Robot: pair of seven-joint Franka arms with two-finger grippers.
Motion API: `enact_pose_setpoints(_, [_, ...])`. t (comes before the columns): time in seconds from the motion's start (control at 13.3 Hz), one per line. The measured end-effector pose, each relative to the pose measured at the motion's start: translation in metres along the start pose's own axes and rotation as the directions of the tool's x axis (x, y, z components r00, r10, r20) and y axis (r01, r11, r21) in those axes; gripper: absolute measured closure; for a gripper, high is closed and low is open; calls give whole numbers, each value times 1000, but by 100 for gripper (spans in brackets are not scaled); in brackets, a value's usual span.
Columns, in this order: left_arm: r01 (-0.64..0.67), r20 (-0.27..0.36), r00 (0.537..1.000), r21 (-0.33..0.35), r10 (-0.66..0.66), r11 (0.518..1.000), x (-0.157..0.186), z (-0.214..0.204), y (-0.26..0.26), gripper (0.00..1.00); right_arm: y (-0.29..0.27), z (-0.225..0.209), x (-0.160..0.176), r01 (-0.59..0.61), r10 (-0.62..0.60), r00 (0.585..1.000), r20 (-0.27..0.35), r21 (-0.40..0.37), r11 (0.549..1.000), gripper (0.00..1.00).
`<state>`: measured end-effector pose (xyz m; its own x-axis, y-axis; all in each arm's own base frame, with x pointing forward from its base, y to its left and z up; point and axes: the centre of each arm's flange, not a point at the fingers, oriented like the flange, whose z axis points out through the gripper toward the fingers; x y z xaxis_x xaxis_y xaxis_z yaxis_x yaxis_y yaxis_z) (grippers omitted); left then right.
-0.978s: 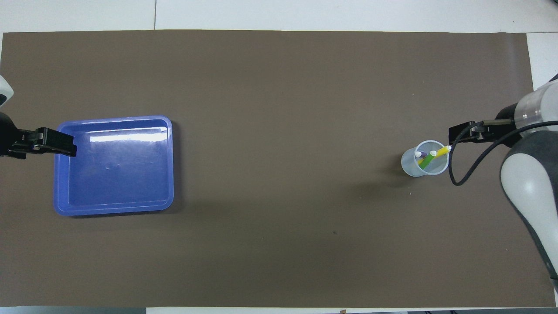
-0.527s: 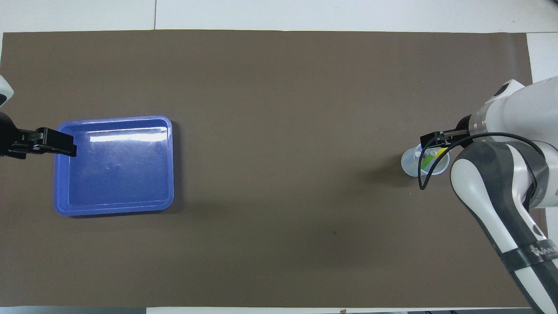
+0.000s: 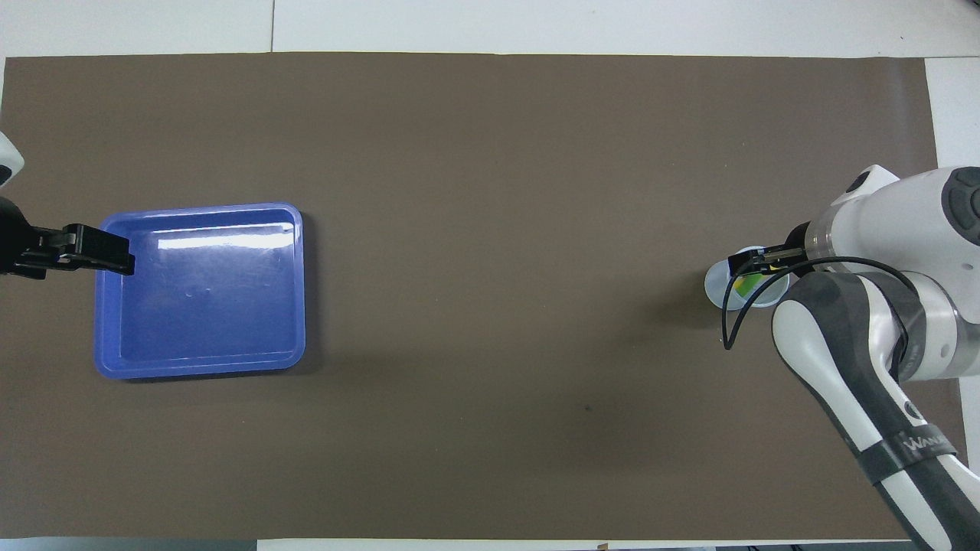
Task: Right arm passes pens to left for tray arrangement
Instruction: 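Grasp the green pen and lift it out of the cup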
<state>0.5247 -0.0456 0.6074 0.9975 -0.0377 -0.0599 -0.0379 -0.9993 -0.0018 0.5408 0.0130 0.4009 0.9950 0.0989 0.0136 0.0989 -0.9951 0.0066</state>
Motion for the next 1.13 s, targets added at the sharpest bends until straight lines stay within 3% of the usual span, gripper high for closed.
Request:
enact_pose_setpoints(0.15, [0, 0, 1000, 0, 0, 1000, 0, 0, 0, 0, 1, -1, -2, 20, -20, 1000, -2, 0, 1000, 24])
enact_pose_setpoints(0.45, [0, 0, 1000, 0, 0, 1000, 0, 0, 0, 0, 0, -2, -4, 35, -35, 999, -1, 0, 999, 76])
enact_pose_setpoints(0.53, [0, 0, 1000, 0, 0, 1000, 0, 0, 0, 0, 0, -2, -4, 35, -35, 999, -2, 0, 999, 83])
enact_pose_setpoints(0.9, [0, 0, 1000, 0, 0, 1000, 0, 0, 0, 0, 0, -13, -1, 35, -35, 999, -9, -1, 999, 83])
enact_pose_setpoints(1.13, [0, 0, 1000, 0, 0, 1000, 0, 0, 0, 0, 1, -59, 4, 32, -32, 999, -41, -4, 999, 83])
